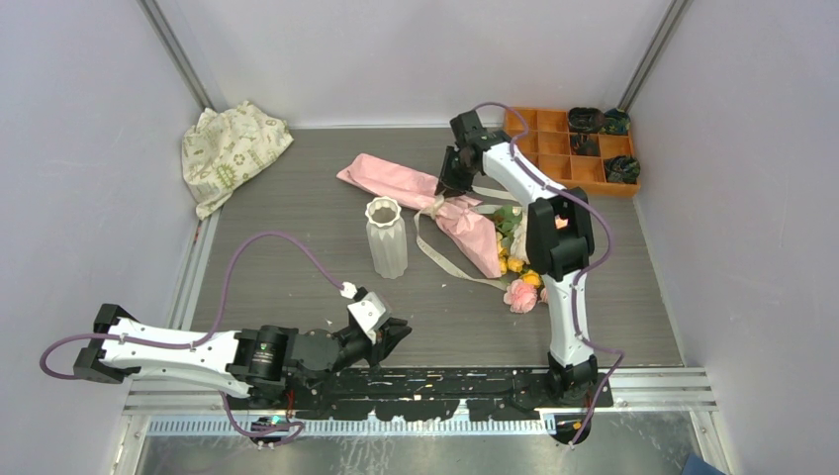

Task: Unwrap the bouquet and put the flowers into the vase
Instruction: Untie the ribbon from the wrapping paper.

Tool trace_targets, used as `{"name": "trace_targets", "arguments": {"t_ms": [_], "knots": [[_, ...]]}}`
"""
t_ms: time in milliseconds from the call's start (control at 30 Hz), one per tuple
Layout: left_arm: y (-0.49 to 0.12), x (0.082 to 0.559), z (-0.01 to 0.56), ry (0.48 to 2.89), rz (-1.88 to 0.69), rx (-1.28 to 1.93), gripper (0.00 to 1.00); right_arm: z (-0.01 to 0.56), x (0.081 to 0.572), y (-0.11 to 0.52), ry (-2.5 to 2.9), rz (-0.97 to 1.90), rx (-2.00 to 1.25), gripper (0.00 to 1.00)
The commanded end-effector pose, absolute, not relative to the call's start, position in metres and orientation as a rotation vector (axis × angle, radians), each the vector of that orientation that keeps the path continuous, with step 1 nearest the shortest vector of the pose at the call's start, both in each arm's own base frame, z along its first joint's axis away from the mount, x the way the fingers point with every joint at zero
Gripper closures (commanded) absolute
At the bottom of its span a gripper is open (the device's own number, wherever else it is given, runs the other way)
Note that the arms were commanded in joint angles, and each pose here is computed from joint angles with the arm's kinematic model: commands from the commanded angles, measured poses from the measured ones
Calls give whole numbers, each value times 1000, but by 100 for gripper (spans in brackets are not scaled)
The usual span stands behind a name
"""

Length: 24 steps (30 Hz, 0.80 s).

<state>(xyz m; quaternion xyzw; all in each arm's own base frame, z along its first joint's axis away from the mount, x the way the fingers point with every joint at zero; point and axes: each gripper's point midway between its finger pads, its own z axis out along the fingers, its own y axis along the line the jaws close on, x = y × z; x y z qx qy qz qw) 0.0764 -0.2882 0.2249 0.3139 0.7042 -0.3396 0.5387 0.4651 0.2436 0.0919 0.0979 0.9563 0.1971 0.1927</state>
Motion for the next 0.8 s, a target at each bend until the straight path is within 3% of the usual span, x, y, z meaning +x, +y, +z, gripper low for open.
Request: {"name": "trace_targets", "arguments": {"t_ms": [0,200,333,767], "knots": [[-287,80,242,1655,-826,692,84,113,475,268,2620,636,241,73],[-286,80,241,1660,-830,687,84,124,473,272,2600,646,238,99],[-285,80,242,1661,-835,684,84,163,468,276,2516,685,209,99],[-286,79,242,1664,-835,688,84,370,413,266,2101,930,94,99]]}}
